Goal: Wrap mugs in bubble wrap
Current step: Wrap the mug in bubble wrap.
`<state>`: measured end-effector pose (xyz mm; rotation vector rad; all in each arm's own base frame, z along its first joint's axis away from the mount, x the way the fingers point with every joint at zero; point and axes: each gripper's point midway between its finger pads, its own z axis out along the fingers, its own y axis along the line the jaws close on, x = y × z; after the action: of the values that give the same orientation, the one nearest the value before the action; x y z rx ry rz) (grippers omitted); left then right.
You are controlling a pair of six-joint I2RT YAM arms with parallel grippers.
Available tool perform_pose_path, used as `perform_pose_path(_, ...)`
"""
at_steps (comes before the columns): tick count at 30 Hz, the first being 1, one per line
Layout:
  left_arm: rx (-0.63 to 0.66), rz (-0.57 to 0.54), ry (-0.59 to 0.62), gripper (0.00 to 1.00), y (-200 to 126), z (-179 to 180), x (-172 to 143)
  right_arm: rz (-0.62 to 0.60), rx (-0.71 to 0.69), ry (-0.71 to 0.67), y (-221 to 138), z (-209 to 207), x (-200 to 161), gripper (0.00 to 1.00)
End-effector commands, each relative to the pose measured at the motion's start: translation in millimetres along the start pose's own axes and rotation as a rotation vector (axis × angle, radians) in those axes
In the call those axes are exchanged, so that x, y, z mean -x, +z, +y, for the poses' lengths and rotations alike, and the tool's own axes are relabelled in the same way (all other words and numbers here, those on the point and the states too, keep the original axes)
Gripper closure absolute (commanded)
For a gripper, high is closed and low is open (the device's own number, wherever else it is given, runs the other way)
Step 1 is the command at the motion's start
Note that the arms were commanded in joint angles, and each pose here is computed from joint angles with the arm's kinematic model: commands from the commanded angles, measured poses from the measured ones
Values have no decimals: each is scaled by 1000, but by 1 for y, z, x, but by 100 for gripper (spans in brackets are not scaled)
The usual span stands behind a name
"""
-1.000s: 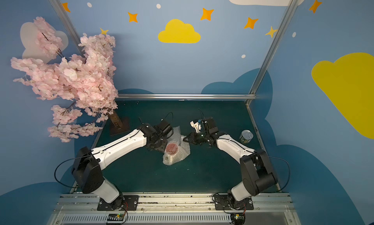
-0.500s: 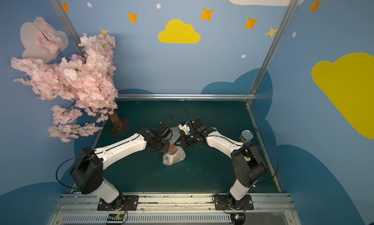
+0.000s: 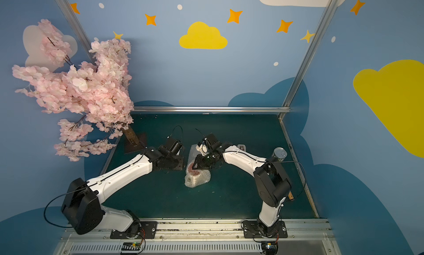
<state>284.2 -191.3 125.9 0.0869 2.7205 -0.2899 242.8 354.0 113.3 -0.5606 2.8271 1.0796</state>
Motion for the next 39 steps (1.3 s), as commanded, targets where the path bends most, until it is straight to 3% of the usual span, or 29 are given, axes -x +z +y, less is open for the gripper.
perform_pose_path(1, 3, 14, -17, 59, 2, 6, -4, 51, -101, -15, 6, -11, -9, 57)
perform_pose_path(7, 2, 12, -33, 60, 3, 8, -4, 88, -121, -49, 16, -1, -13, 51)
perform_pose_path(13, 0, 7, -43, 61, 2, 11, -4, 161, -251, -96, 29, -9, -23, 46)
perform_pose_path(18, 2, -1, -49, 62, 0, 14, -3, 203, -293, -80, 43, -19, -29, 35)
perform_pose_path(26, 12, -32, -64, 62, -11, 22, 1, 207, -303, -78, 47, -24, -29, 32)
perform_pose_path(33, 22, -39, -73, 63, -17, 29, -1, 160, -273, -89, 23, -3, -17, 28)
perform_pose_path(39, 20, -65, -76, 63, -17, 31, 2, 196, -285, -72, 37, -4, -21, 27)
